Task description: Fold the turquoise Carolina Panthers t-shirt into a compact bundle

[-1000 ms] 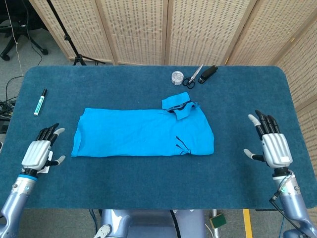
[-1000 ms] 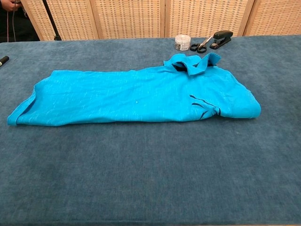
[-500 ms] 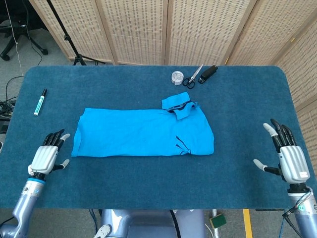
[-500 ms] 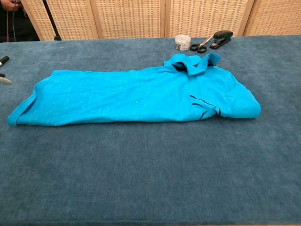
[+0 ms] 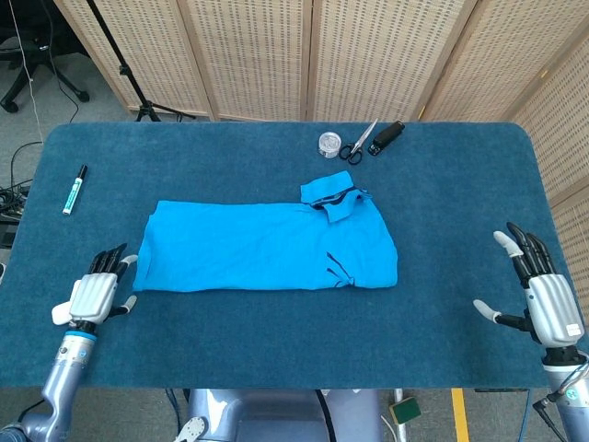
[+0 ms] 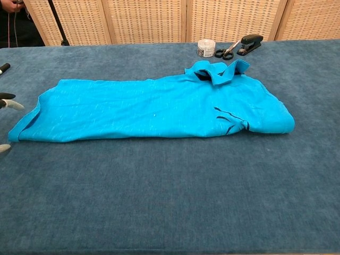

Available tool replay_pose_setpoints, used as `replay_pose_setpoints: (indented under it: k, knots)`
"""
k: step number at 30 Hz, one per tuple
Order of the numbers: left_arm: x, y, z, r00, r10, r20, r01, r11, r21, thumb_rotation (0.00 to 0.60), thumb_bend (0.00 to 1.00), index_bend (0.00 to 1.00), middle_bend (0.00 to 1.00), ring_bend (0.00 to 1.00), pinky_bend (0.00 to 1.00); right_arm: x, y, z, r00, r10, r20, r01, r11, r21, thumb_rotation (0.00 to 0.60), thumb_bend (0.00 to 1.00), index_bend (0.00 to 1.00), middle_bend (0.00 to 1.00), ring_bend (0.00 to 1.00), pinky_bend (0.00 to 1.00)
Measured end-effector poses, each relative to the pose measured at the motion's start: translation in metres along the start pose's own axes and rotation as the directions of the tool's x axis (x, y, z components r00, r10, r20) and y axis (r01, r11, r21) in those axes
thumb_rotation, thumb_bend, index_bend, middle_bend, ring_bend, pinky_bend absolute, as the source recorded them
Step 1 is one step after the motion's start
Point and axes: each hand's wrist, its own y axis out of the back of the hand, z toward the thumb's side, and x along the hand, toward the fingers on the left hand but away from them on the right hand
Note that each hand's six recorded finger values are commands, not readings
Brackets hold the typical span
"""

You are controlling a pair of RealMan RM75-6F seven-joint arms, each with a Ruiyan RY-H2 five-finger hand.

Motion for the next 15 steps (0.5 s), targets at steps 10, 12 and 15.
replay_pose_setpoints:
  k: [10, 12, 15]
  knots:
    - [0.015, -0.005, 0.008, 1.000, 0.000, 0.004, 0.000, 1.000, -0.017, 0.600, 0.30, 0.23, 0.00, 0.00, 0.00, 0.000, -0.003, 0.001, 1.000, 0.012, 0.000, -0.012, 1.000, 0.002, 0.600, 0.00, 0.00, 0.00, 0.00, 0.00]
    - [0.017, -0.005, 0.010, 1.000, -0.001, 0.008, 0.001, 1.000, -0.017, 0.600, 0.30, 0.24, 0.00, 0.00, 0.00, -0.001, -0.004, 0.000, 1.000, 0.013, 0.001, -0.013, 1.000, 0.002, 0.600, 0.00, 0.00, 0.00, 0.00, 0.00]
    - [0.019, -0.004, 0.012, 1.000, -0.001, 0.012, 0.001, 1.000, -0.010, 0.600, 0.30, 0.27, 0.00, 0.00, 0.00, -0.001, -0.005, 0.001, 1.000, 0.016, -0.001, -0.016, 1.000, 0.001, 0.600, 0.00, 0.00, 0.00, 0.00, 0.00]
